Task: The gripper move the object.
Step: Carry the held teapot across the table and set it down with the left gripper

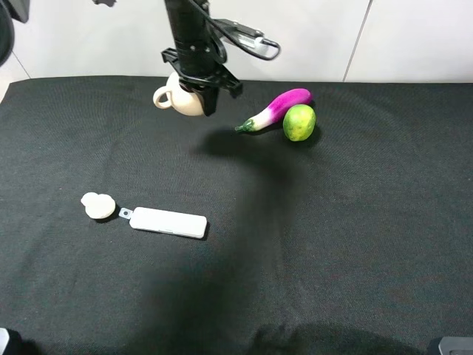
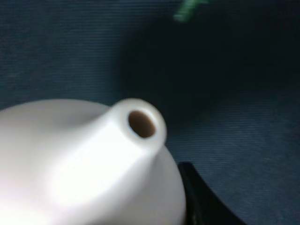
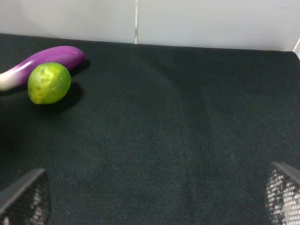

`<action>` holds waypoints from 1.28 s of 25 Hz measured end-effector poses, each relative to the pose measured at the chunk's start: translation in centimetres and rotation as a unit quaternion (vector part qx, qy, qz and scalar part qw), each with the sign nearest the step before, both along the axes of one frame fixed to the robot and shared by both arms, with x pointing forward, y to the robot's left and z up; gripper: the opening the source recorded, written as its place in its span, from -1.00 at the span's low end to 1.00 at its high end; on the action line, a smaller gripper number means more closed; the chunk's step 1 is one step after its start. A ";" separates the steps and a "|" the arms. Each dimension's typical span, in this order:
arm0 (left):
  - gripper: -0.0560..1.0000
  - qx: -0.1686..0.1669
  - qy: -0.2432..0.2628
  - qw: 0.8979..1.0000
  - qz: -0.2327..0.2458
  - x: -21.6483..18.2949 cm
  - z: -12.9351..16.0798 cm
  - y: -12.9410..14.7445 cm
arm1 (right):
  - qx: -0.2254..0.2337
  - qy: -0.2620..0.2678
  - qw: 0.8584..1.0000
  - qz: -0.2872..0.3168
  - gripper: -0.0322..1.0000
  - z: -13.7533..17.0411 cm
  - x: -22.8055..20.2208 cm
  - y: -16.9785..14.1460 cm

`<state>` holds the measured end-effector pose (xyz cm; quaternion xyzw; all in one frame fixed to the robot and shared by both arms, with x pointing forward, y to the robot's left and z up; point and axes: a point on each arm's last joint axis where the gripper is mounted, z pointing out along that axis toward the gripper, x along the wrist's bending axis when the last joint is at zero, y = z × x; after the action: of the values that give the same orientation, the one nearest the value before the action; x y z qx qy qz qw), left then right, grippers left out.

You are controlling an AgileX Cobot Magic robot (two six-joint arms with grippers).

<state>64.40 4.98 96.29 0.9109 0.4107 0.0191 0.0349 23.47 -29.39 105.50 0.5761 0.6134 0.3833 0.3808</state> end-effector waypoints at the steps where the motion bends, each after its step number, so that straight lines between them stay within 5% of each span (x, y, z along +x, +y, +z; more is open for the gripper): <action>1: -0.58 0.000 0.000 1.000 -0.008 -0.4 0.0 -0.7 | 0.000 0.000 1.000 0.000 0.41 0.0 0.0 0.0; 14: -0.58 0.001 0.001 0.994 -0.106 -6.2 0.0 -8.0 | 0.000 0.000 1.000 0.000 0.41 0.0 0.0 0.0; 32: -0.58 0.001 0.001 0.984 -0.176 -11.2 0.0 -12.5 | 0.000 0.000 1.000 0.000 0.41 0.0 0.0 0.0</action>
<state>53.22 -7.47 96.29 0.9690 0.2442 0.0120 0.0363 23.47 -29.39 105.50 0.5761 0.6134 0.3833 0.3808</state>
